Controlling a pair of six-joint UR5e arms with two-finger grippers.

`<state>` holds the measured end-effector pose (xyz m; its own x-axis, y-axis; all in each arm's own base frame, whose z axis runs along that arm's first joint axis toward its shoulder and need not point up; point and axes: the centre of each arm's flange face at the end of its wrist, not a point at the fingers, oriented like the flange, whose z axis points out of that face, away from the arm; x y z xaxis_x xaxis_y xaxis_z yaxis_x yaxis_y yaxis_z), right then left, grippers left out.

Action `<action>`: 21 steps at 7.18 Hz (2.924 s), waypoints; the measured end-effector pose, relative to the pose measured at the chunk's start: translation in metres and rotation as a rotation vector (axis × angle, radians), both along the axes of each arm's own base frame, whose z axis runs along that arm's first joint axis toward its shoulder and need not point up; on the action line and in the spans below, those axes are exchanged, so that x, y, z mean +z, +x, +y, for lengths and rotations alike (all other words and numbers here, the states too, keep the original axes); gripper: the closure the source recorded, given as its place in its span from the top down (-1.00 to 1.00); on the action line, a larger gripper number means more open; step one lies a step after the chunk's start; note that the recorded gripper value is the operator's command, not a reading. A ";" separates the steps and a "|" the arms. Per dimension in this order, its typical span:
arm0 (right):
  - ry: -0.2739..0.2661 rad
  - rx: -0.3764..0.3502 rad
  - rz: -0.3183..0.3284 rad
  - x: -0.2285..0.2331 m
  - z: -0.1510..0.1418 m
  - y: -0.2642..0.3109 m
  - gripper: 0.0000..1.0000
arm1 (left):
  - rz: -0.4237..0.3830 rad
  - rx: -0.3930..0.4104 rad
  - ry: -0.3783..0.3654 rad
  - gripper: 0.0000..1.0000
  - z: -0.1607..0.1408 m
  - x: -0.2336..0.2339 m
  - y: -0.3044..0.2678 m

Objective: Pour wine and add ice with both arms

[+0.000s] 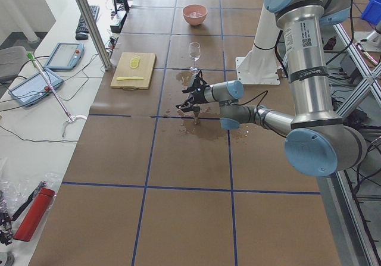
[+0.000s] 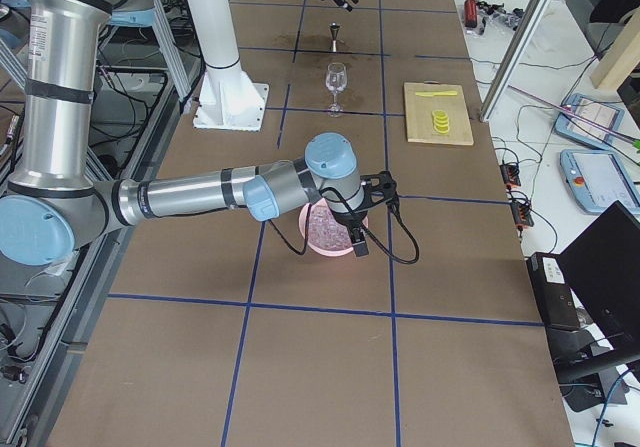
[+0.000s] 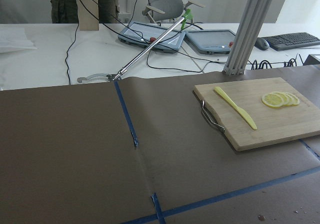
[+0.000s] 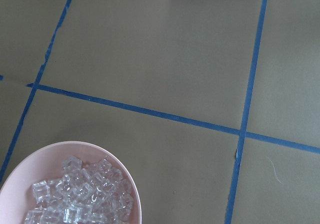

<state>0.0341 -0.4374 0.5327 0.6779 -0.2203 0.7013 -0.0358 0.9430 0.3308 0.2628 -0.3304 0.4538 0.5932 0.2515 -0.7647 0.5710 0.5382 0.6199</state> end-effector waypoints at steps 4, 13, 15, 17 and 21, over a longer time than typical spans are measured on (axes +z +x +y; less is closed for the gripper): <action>-0.001 0.001 0.000 0.000 0.001 0.001 1.00 | -0.023 -0.108 0.004 1.00 0.045 0.030 0.049; -0.014 -0.001 0.002 0.007 0.007 0.001 1.00 | -0.061 -0.145 0.013 0.58 0.078 0.073 0.098; -0.014 -0.001 0.002 0.007 0.007 0.001 1.00 | -0.066 -0.143 0.014 0.25 0.080 0.078 0.110; -0.014 -0.001 0.002 0.007 0.007 0.001 1.00 | -0.075 -0.142 0.014 0.25 0.080 0.084 0.118; -0.014 -0.001 0.002 0.007 0.007 0.001 1.00 | -0.081 -0.141 0.014 0.05 0.080 0.088 0.125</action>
<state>0.0351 -0.4305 0.5394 0.6790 -0.2112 0.7031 -0.0346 0.9474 0.3180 0.3878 -0.2505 0.5419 0.6830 0.1718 -0.7100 0.5880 0.4473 0.6739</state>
